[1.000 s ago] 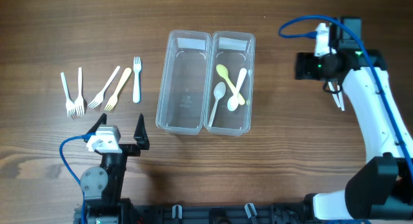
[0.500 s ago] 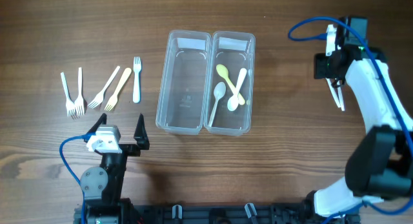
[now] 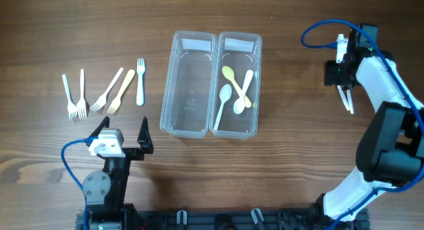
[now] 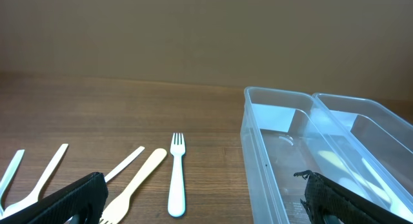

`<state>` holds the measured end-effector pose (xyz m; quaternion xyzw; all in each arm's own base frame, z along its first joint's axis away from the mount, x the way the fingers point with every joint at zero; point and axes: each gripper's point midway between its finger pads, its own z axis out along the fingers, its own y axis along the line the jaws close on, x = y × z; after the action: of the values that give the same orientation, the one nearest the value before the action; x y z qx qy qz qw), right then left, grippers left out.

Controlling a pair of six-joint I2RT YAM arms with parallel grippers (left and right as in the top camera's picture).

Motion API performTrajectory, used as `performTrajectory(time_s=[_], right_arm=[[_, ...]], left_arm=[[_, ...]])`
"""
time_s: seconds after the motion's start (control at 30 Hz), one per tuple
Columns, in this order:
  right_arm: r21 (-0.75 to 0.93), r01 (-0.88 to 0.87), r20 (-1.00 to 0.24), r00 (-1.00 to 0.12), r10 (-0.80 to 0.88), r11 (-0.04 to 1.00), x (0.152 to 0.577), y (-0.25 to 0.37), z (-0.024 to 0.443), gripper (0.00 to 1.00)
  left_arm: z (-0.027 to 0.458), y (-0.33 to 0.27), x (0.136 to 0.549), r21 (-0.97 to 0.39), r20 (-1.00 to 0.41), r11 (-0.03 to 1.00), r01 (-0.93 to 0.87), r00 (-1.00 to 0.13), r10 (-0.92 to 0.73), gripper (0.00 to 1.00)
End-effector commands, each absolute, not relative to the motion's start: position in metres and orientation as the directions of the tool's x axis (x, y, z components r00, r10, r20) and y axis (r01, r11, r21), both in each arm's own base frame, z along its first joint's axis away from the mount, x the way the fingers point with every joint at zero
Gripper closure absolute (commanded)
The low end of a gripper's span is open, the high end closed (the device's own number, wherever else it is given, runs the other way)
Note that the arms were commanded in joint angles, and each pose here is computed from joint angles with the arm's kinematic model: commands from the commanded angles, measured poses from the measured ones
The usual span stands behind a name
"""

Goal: Pack container
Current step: 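Return the right gripper to the spoons and grasp another white spoon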

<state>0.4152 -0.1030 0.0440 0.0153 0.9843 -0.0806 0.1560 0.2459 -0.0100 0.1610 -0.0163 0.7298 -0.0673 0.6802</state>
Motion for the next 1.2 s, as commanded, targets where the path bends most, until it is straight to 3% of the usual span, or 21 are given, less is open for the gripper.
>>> performTrajectory(time_s=[0.0, 1.17], right_arm=[[-0.108, 0.023, -0.311, -0.95, -0.012, 0.994, 0.417, -0.095, 0.038, 0.45], [-0.079, 0.027, -0.335, -0.942, -0.001, 0.997, 0.408, -0.104, 0.013, 0.51]], left_arm=[[0.158, -0.009, 0.246, -0.106, -0.992, 0.992, 0.062, -0.075, -0.101, 0.0], [0.158, -0.009, 0.246, -0.105, -0.992, 0.993, 0.062, -0.075, -0.1, 0.0]])
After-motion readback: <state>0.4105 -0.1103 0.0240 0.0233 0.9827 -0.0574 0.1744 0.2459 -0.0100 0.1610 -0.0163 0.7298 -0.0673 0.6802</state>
